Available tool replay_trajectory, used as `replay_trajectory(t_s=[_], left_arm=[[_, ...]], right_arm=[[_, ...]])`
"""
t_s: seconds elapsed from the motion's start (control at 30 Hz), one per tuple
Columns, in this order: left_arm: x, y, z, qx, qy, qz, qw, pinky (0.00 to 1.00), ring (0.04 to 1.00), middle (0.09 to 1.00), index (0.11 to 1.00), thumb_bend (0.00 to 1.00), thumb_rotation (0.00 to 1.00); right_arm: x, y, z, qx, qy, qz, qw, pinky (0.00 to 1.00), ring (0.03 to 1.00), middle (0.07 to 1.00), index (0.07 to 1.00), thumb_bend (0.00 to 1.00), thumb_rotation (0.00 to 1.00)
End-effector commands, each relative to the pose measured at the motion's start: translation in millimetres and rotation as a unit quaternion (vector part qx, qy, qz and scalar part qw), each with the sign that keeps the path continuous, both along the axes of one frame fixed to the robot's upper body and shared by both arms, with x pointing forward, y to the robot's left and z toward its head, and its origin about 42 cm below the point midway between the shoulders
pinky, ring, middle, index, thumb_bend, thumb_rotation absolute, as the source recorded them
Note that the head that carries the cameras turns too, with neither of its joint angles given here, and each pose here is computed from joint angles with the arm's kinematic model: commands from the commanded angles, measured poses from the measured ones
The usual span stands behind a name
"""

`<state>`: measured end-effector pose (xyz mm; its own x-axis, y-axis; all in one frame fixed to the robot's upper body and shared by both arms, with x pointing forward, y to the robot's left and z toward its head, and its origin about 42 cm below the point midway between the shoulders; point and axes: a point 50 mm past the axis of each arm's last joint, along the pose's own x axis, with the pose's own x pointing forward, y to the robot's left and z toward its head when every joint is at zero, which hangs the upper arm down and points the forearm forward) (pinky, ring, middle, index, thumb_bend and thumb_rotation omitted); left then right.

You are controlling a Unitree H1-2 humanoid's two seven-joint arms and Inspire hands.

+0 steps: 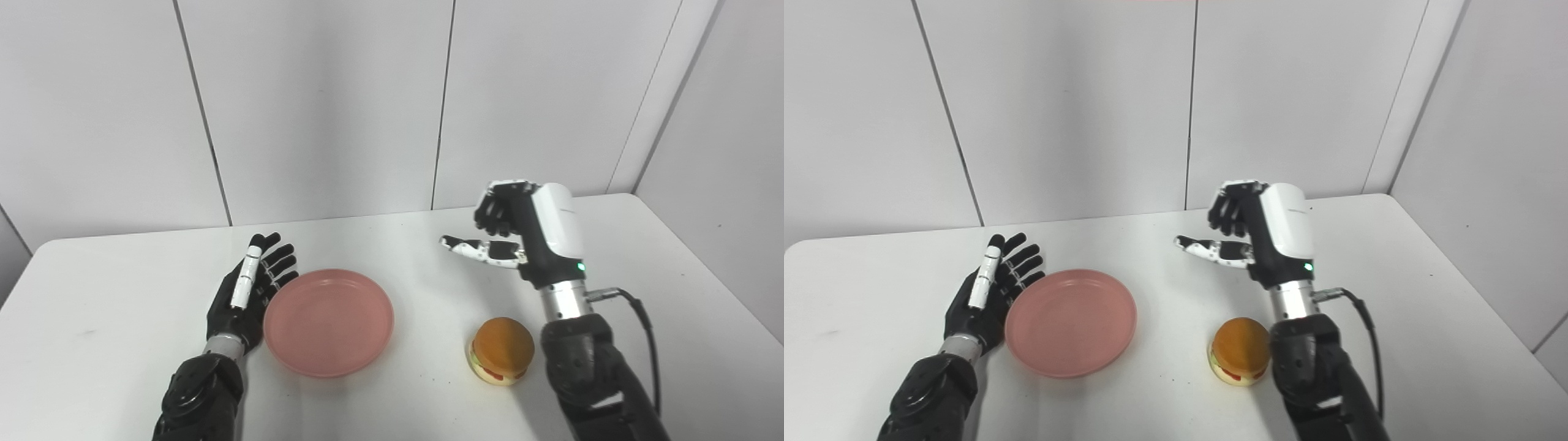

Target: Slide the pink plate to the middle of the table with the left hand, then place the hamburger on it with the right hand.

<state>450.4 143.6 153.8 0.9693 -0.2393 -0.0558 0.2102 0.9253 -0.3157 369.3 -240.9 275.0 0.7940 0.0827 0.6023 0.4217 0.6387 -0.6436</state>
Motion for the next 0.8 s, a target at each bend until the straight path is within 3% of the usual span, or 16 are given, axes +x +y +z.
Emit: replay_trajectory(t_s=[0.0,0.2,0.3,0.47,0.57,0.6,0.77], left_arm=[[-1.7,-5.6,-9.6,0.005,0.025,0.000,1.000,0.75,0.793,0.749,0.766,0.68,0.70],[-3.2,-3.7,-11.0,0.000,0.031,0.003,1.000,0.77,0.805,0.766,0.768,0.69,0.69],[-2.9,-3.5,-12.8,-0.001,0.032,0.003,0.999,0.76,0.800,0.765,0.769,0.70,0.69],[-1.6,-3.3,-13.5,0.000,0.032,-0.001,1.000,0.75,0.786,0.756,0.774,0.70,0.69],[-1.3,-2.2,-13.6,0.001,0.032,-0.001,0.999,0.76,0.786,0.753,0.776,0.69,0.69],[-1.3,-1.9,-13.5,0.001,0.033,0.000,0.999,0.76,0.788,0.754,0.774,0.69,0.69],[-1.3,-0.1,-11.4,-0.002,0.033,0.004,0.999,0.74,0.780,0.751,0.769,0.71,0.69]], right_arm=[[3.3,0.2,13.0,-0.012,-0.035,0.010,0.999,0.07,0.103,0.155,0.168,0.56,0.23],[-1.7,-13.6,2.6,-0.033,-0.009,-0.007,0.999,0.07,0.108,0.166,0.188,0.59,0.27],[-9.2,-26.9,-5.7,-0.045,0.001,-0.013,0.999,0.12,0.155,0.223,0.242,0.64,0.31],[-30.7,-43.2,-18.2,-0.047,-0.012,-0.009,0.999,0.18,0.221,0.296,0.328,0.67,0.29],[-42.1,-46.2,-20.3,-0.064,-0.009,-0.015,0.998,0.23,0.287,0.375,0.464,0.53,0.17],[-45.9,-46.8,-20.1,-0.075,-0.004,-0.020,0.997,0.29,0.359,0.450,0.480,0.52,0.17],[-70.3,-48.5,-21.2,-0.108,0.037,-0.047,0.992,0.41,0.491,0.569,0.494,0.51,0.17]])
